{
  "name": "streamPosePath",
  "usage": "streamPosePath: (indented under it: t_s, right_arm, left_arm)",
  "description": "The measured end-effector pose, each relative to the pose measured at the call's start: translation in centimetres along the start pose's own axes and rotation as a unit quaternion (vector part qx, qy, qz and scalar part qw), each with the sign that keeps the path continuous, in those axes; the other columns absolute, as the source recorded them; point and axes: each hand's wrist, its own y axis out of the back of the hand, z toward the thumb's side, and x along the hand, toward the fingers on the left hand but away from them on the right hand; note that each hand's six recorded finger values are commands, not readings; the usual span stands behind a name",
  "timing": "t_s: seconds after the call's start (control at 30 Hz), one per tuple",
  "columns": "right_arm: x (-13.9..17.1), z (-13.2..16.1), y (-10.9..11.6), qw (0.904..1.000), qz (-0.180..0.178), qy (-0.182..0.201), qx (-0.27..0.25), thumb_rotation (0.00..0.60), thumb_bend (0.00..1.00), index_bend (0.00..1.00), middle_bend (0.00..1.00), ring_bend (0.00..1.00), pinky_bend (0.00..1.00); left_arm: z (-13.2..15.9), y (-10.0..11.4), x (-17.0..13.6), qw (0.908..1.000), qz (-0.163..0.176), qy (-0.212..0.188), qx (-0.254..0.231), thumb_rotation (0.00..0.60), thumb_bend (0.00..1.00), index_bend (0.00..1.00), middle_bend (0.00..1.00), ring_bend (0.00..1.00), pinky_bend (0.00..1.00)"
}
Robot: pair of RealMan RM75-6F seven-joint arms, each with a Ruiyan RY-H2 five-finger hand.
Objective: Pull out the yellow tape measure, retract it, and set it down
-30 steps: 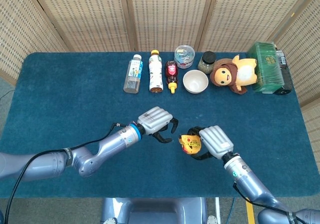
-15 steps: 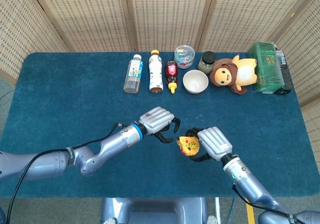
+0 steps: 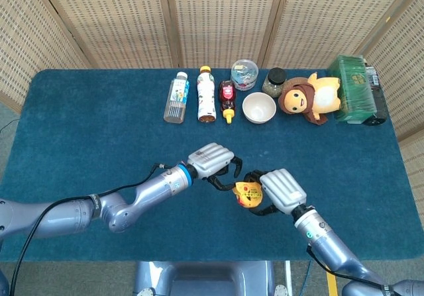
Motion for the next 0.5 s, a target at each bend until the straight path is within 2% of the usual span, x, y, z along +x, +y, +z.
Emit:
streamPosePath:
  t_s: [0.5]
  right_arm:
    - [-0.24,-0.14,-0.02,1.0,0.001,-0.003,-0.004,0.502,0.24,0.48,0.5,0.52,0.5]
  left_arm:
    - [-0.1,-0.26,0.17,0.9999,-0.005,0.0,-0.01,0.548,0.26,0.49,1.0,1.0,0.99]
